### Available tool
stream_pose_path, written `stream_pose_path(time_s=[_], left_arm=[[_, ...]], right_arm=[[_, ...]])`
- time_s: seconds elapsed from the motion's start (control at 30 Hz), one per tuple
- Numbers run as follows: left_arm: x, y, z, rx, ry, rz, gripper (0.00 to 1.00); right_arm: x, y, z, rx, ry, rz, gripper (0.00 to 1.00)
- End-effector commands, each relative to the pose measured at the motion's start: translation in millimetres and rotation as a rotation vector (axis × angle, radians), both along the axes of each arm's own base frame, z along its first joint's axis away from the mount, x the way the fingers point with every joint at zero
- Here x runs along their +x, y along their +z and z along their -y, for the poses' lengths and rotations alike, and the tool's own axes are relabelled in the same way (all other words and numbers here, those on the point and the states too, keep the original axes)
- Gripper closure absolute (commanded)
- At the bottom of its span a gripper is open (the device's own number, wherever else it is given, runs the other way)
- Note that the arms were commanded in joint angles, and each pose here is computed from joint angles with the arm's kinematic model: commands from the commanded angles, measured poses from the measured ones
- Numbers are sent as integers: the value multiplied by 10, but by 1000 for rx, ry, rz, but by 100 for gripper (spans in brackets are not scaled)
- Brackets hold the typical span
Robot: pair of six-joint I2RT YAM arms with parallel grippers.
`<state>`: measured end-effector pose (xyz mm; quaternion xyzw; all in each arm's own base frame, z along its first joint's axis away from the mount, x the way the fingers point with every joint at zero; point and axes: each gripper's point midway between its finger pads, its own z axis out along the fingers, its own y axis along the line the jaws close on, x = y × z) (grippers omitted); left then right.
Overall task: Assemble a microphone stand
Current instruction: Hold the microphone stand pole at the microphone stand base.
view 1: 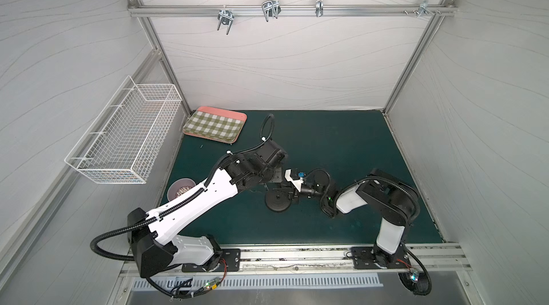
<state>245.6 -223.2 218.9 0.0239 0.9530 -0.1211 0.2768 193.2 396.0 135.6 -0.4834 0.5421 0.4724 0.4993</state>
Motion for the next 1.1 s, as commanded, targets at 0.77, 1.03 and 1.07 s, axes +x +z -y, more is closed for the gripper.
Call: stream_pose_path(time_s=[0.77, 1.03, 1.07], left_arm=[[69, -163, 97, 77, -73, 63, 95], [73, -207, 121, 87, -81, 50, 95], [69, -213, 125, 87, -84, 46, 95]], right_arm=[[54, -191, -70, 3, 51, -12, 74], [77, -191, -75, 4, 47, -13, 75], [74, -193, -74, 4, 49, -15, 75]])
